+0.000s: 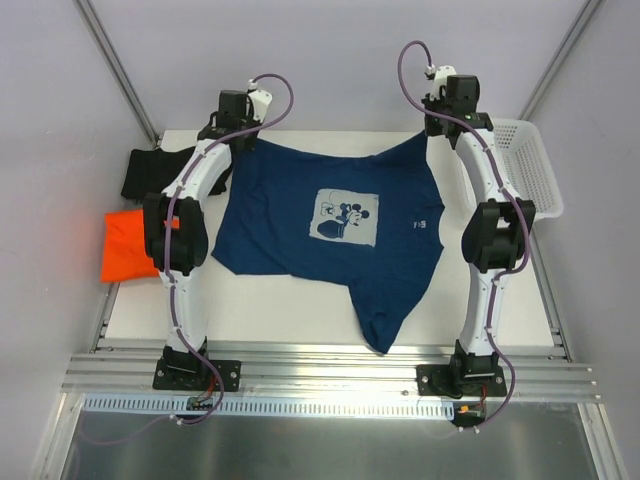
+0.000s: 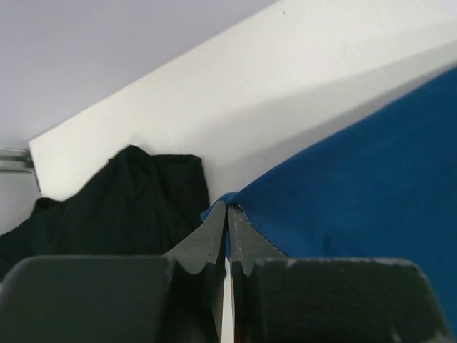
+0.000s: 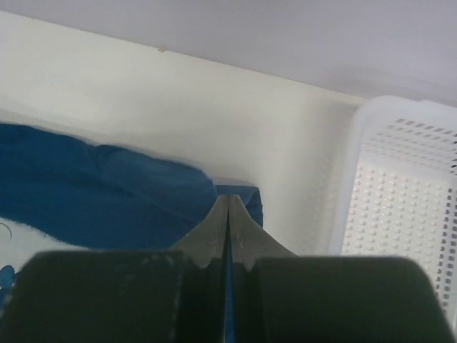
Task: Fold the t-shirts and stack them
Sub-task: Flatten the tshirt out
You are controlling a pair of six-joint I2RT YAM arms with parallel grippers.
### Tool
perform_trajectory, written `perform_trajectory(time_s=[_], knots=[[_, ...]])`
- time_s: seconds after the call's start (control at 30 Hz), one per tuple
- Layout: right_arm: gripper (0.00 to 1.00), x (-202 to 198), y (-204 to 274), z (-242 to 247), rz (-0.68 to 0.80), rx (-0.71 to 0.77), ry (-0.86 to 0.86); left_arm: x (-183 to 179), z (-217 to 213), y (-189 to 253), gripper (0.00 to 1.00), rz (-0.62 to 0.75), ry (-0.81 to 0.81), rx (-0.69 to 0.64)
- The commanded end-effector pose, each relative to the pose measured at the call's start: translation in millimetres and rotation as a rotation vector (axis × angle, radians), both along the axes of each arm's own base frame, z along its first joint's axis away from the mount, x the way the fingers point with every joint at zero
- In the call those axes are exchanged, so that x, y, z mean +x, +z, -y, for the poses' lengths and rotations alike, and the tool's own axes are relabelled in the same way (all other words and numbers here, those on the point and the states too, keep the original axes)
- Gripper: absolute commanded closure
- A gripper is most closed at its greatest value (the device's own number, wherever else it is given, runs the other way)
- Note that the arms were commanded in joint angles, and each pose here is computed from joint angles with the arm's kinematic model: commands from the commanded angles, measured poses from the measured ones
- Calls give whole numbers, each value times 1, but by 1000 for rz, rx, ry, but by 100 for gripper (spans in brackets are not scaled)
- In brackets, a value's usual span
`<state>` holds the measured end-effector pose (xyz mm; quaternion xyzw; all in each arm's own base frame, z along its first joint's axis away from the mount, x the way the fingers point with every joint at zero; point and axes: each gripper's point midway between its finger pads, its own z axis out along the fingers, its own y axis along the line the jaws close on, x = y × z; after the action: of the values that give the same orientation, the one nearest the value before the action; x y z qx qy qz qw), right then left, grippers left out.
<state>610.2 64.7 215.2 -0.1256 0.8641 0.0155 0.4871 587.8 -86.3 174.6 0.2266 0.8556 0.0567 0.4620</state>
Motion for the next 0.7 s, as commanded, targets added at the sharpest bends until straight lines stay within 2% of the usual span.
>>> perform_trajectory(time_s=[0.0,0.37,0.67], knots=[[100,16,57,16,169,-28,-54,16,-14,59,100,171,65,-6],[100,35,55,39,202,-93,-103,46,-30,51,100,210,90,76],[99,20,50,81,162,-78,-185,30,-62,30,100,148,176,67]])
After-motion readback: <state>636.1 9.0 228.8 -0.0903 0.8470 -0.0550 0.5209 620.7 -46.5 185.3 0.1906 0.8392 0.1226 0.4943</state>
